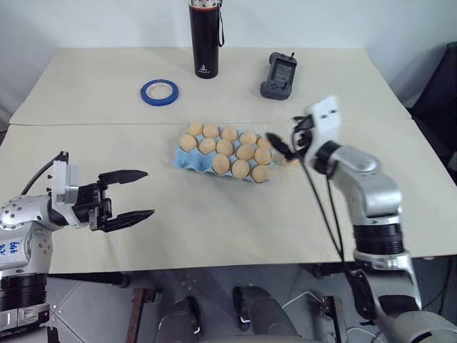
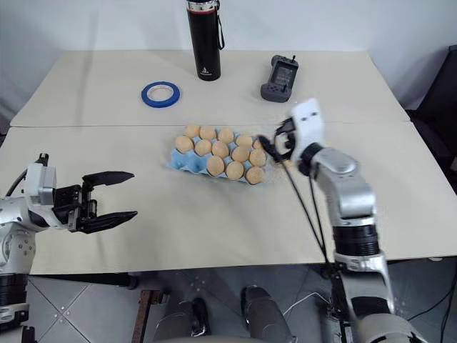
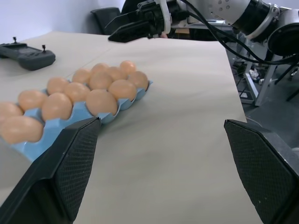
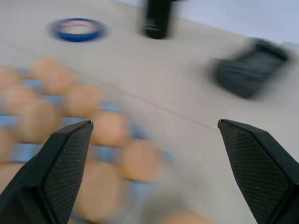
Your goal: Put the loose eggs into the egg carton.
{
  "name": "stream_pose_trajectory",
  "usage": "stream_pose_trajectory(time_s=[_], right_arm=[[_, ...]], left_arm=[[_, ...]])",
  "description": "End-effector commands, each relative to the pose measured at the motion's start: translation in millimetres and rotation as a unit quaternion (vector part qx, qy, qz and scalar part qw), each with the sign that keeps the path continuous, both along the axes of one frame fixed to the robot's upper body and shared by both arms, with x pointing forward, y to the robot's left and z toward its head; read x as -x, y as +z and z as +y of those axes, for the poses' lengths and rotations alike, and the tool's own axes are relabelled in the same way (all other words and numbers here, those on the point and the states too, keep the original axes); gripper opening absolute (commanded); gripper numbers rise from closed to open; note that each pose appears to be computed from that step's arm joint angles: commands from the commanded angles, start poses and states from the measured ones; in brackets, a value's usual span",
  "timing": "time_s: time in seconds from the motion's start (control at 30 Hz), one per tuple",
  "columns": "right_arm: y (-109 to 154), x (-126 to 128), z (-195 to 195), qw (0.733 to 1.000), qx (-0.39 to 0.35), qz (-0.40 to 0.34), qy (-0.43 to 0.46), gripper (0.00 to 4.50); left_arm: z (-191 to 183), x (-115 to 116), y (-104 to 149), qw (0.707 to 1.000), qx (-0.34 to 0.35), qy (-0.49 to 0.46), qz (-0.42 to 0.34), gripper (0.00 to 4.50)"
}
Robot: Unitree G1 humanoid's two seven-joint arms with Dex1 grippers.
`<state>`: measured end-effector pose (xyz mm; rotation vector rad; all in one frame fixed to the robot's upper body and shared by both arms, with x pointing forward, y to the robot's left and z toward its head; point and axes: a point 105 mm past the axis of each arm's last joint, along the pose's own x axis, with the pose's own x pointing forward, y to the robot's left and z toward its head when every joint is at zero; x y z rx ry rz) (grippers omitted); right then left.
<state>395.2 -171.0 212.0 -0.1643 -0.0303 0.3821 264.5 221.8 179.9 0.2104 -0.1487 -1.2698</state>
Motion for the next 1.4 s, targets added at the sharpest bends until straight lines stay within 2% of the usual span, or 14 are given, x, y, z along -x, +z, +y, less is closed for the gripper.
stream_pose_trajectory(time_s=[0.03, 0.5, 0.77, 1.27, 1.33, 1.4], right_arm=[[-3.5, -2.3, -23.8, 0.999, -0.01, -0.005, -0.038, 4.48], [-31.7, -9.0, -12.4, 0.996, -0.087, 0.012, -0.031, 4.48], [-56.1, -13.5, -5.3, 0.996, -0.087, 0.027, -0.027, 4.48], [-79.9, -27.0, 15.1, 0.995, -0.083, 0.057, 0.002, 4.48], [-78.1, -27.5, 16.1, 0.995, -0.083, 0.052, 0.003, 4.09], [-76.0, -27.5, 16.2, 0.995, -0.082, 0.048, 0.003, 3.51]], left_arm=[[-5.0, -0.7, -0.3, 1.0, 0.005, -0.017, -0.005, 4.5], [-7.9, -1.1, -4.0, 1.0, 0.0, -0.031, 0.003, 4.5], [-11.2, -3.7, -3.6, 1.0, 0.003, -0.021, -0.004, 4.5], [-13.3, -4.6, -0.1, 1.0, 0.006, -0.007, -0.016, 4.5], [-12.9, -4.5, 0.0, 1.0, 0.006, -0.005, -0.017, 4.5], [-12.4, -4.0, -0.1, 1.0, 0.007, -0.003, -0.018, 4.5]])
